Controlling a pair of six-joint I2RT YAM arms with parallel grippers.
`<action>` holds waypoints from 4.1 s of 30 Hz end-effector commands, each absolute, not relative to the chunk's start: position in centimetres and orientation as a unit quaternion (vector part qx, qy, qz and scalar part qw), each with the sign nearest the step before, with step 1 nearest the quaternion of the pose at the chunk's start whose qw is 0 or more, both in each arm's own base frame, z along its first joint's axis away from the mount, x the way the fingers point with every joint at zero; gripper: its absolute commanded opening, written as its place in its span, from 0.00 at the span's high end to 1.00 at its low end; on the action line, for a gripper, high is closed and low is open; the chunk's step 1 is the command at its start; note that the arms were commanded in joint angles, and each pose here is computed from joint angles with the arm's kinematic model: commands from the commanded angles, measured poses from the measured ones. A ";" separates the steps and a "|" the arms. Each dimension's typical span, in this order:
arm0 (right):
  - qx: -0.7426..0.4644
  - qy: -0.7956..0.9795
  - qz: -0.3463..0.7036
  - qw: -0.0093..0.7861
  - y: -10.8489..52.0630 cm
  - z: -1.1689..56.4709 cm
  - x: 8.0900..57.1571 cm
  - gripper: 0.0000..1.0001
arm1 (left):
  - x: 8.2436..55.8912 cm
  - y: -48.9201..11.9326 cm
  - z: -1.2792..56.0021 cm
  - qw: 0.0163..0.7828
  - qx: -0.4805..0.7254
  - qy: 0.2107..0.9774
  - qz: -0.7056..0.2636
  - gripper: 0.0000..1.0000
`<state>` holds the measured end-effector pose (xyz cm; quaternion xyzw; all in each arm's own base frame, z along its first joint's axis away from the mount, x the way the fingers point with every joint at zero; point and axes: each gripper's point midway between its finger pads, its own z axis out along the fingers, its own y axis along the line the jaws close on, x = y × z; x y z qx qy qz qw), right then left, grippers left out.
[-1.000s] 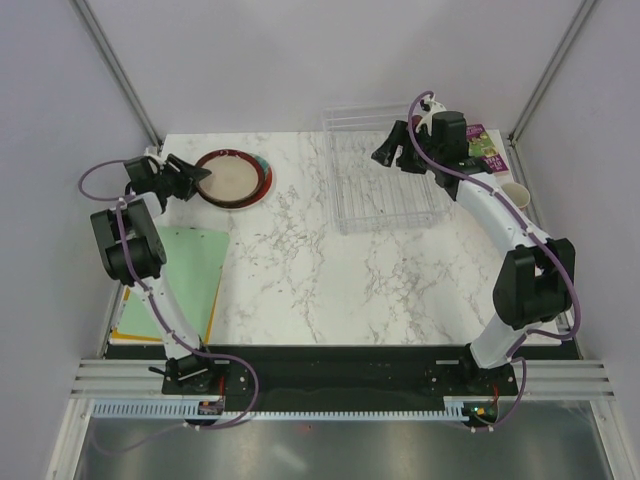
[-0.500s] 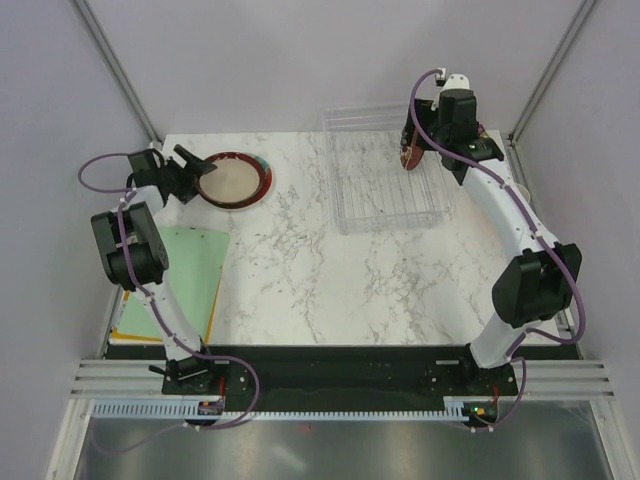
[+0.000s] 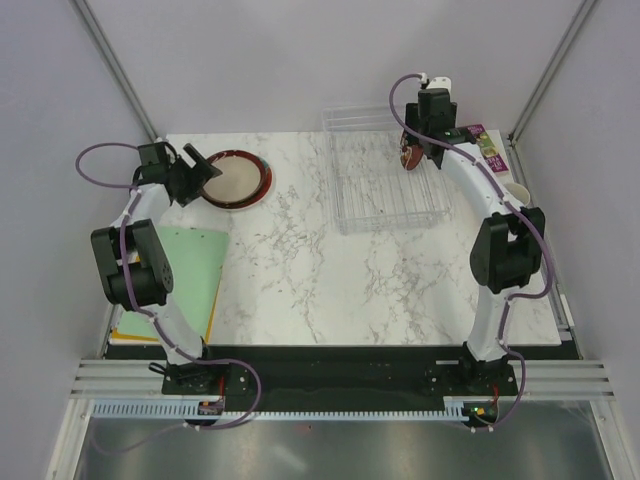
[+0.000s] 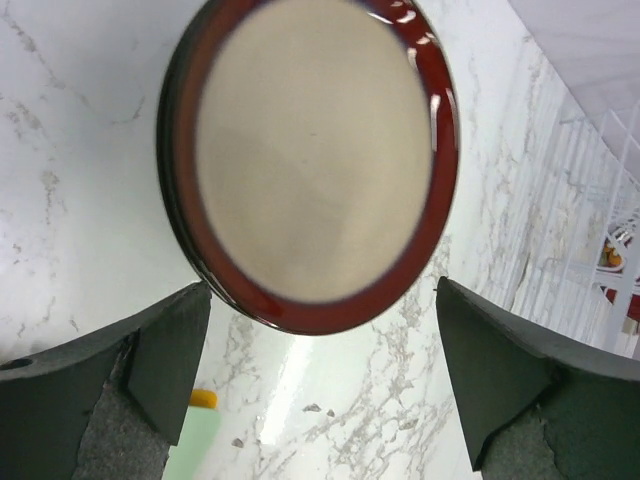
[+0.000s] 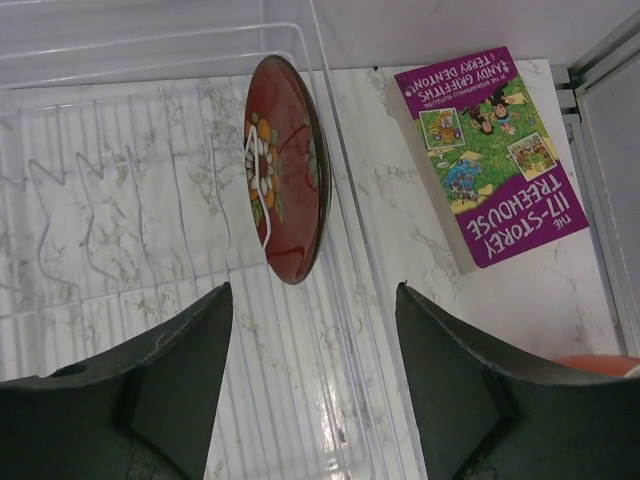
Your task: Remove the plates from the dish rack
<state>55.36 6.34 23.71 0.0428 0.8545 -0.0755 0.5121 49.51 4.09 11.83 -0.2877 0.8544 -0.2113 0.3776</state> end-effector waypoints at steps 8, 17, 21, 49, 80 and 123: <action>0.048 0.839 -0.142 0.523 5.1 21.9 61.0 0.34 | 47.4 2.1 18.0 0.439 -0.229 0.848 -0.190 0.00; 0.059 0.839 -0.148 0.520 4.8 19.3 62.8 0.37 | 45.5 -2.5 19.6 0.452 -0.180 0.848 -0.209 0.00; 0.058 0.842 -0.141 0.518 4.8 18.0 63.7 0.40 | 45.1 -5.0 20.6 0.459 -0.157 0.846 -0.219 0.00; 0.073 0.795 -0.192 0.571 3.3 23.8 63.4 1.00 | 43.4 -7.0 20.1 0.455 -0.133 0.852 -0.224 0.00; -0.002 0.770 0.152 0.620 15.1 39.2 46.2 1.00 | 39.4 -14.3 25.0 0.457 -0.056 0.774 -0.435 0.00; -0.060 0.759 0.412 0.500 29.5 35.1 34.7 1.00 | 37.1 -23.8 27.9 0.439 0.000 0.706 -0.556 0.98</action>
